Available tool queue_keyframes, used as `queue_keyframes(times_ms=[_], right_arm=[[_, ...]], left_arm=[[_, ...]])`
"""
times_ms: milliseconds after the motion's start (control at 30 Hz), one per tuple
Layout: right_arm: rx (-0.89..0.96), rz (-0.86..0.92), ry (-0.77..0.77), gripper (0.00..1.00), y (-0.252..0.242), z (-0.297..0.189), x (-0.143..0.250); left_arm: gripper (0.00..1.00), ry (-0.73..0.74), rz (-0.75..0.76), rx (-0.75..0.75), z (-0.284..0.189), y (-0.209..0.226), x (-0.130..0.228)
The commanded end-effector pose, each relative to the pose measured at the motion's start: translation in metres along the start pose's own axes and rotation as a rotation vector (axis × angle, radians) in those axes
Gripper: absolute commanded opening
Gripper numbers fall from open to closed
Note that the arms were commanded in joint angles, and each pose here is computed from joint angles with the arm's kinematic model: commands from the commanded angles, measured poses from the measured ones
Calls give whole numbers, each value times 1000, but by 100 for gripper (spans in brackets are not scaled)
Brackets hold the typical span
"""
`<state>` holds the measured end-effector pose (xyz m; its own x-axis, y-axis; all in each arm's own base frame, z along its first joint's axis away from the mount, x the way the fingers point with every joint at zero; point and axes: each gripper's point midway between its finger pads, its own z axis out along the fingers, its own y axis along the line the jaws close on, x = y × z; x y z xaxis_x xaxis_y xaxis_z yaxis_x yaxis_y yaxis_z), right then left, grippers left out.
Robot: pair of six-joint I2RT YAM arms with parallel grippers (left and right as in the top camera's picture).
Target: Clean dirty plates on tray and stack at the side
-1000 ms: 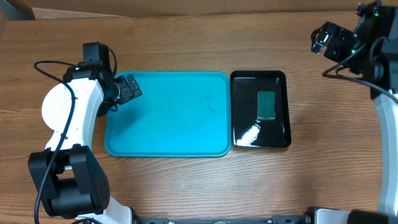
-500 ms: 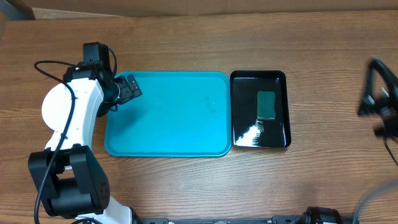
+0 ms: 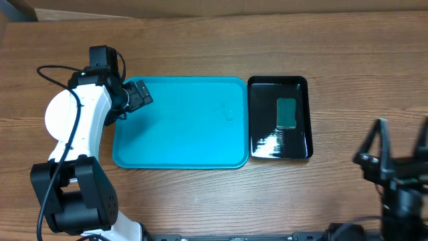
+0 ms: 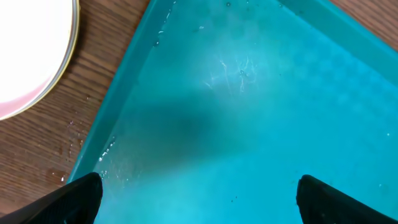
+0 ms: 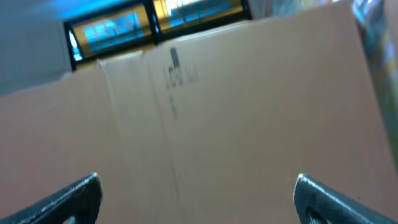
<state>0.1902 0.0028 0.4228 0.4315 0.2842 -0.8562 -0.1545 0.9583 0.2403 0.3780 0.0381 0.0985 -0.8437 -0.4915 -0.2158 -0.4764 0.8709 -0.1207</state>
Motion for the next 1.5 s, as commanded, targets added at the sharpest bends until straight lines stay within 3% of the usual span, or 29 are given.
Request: queue_keyframes(times_ms=[0,600,867,1033,1467], right_arm=[[-24,34,-11,100,-6,-8,36],[-29,53,175,100,-33,-39,170],[-17,-66,496,100,-45,-65,243],[-59,-196,501,100,-43,-66,245],[-53,-193,500,100,-44,-66,244]], left_arm=[[100,-34,11,23,-12,-5,-7],[100,-34,11,23,-12,-5,-7],[100,-34,11,23,-12,-5,-7],[100,-34,11,22,-12,-5,-7],[100,-34,11,23,-12,-5,-7]])
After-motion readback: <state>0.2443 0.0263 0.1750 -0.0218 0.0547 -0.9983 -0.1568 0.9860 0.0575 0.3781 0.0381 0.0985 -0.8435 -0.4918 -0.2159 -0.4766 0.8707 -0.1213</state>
